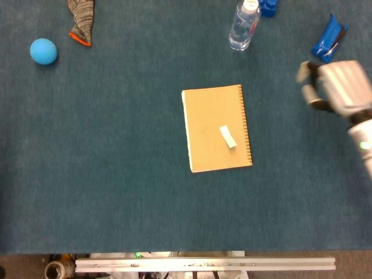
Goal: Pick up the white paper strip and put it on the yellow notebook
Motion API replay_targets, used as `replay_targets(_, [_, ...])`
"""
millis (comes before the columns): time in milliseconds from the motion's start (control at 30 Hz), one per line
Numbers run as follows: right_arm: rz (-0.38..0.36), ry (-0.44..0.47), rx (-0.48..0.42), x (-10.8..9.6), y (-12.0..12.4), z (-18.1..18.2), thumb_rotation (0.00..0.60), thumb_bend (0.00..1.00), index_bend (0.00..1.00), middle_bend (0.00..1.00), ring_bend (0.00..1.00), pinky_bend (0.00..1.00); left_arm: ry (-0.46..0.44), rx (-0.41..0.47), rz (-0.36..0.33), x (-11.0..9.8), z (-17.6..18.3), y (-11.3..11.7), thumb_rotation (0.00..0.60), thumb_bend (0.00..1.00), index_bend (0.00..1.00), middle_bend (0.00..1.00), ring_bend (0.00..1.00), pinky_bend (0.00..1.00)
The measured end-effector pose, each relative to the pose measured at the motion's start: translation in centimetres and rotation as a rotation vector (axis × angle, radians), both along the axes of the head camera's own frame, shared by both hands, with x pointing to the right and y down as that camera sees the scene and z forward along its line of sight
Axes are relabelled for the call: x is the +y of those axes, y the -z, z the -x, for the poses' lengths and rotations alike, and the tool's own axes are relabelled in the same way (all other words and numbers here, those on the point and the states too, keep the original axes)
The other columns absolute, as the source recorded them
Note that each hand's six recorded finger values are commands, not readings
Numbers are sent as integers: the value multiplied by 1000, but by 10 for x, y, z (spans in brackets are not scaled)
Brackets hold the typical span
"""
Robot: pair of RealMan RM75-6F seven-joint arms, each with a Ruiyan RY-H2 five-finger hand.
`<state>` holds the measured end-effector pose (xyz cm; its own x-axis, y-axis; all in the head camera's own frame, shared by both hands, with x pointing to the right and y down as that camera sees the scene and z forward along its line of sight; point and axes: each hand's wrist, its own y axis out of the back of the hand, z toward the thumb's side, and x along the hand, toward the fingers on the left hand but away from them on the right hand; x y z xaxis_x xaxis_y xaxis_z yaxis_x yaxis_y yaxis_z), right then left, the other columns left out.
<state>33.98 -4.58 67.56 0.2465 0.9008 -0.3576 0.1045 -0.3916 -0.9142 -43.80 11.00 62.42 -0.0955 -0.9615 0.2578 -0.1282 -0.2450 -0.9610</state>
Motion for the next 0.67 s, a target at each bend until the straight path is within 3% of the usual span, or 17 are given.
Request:
replay_targets(133, [-75, -96, 3, 11, 20, -45, 600, 369, 457, 558, 557, 824, -5, -2, 0, -2, -2, -3, 600, 145, 0, 0, 0, 29])
replay_targets(233, [-128, -177, 29, 25, 35, -83, 600, 288, 455, 558, 556, 824, -8, -2, -5, -3, -4, -3, 600, 145, 0, 0, 0, 29])
replay_targets(367, [-190, -277, 83, 50, 54, -130, 600, 260, 452, 558, 552, 824, -13, -4, -10, -4, -7, -2, 600, 145, 0, 1, 0, 29])
replay_targets(567, [-196, -337, 132, 81, 66, -161, 600, 259, 453, 557, 551, 824, -38, 6, -27, -5, -20, 0, 600, 145, 0, 1, 0, 29])
replay_targets(667, [-204, -350, 125, 87, 70, -164, 600, 260, 453, 558, 551, 824, -45, 7, -27, -4, -25, 0, 600, 145, 0, 1, 0, 29])
